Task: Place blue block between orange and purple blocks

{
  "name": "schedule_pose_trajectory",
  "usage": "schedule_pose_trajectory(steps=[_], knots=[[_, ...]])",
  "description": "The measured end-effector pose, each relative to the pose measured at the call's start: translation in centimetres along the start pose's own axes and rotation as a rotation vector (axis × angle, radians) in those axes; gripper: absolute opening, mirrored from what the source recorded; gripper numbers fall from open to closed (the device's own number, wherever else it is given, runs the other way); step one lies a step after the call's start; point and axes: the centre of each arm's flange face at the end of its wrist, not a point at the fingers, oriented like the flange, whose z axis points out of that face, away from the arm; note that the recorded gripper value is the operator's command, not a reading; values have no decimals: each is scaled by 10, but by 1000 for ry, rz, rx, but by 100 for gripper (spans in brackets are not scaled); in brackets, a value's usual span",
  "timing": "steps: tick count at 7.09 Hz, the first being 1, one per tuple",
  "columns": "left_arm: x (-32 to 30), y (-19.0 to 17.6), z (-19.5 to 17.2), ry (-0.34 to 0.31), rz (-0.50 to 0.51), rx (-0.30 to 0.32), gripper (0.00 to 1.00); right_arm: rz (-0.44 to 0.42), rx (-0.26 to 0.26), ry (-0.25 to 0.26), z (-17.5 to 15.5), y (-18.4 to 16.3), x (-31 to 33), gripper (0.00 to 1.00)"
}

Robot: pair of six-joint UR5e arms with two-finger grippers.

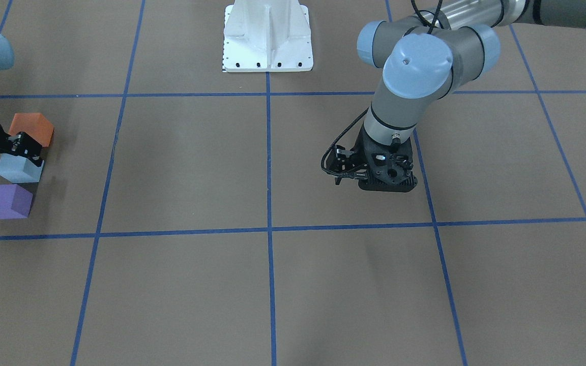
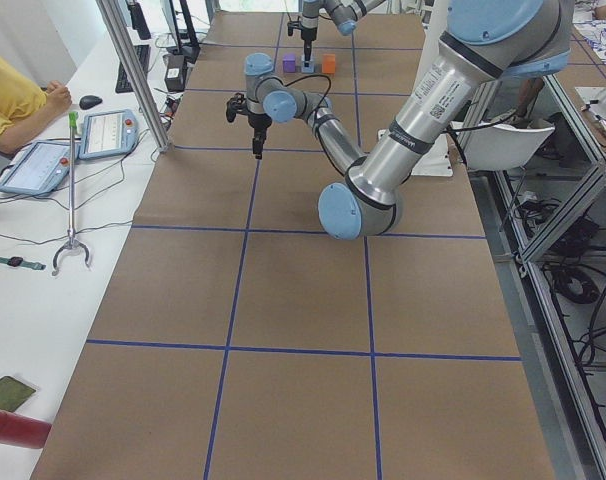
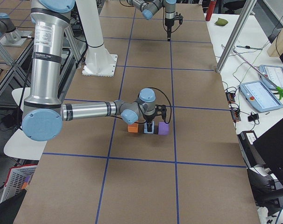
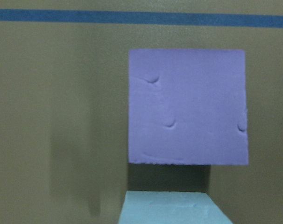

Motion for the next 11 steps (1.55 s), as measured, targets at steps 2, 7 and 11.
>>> schedule_pose_trajectory(steps=[2,7,11], knots=[[1,2,-12,14,7,13,100,30,31,-22,-31,-4,18,100],[-240,35,-69,-59,209,18,100,-20,51,-14,-133,-32,146,100],[-540,28,-123,-137,307,-22,100,16,54,17,-180,-38,181,100]])
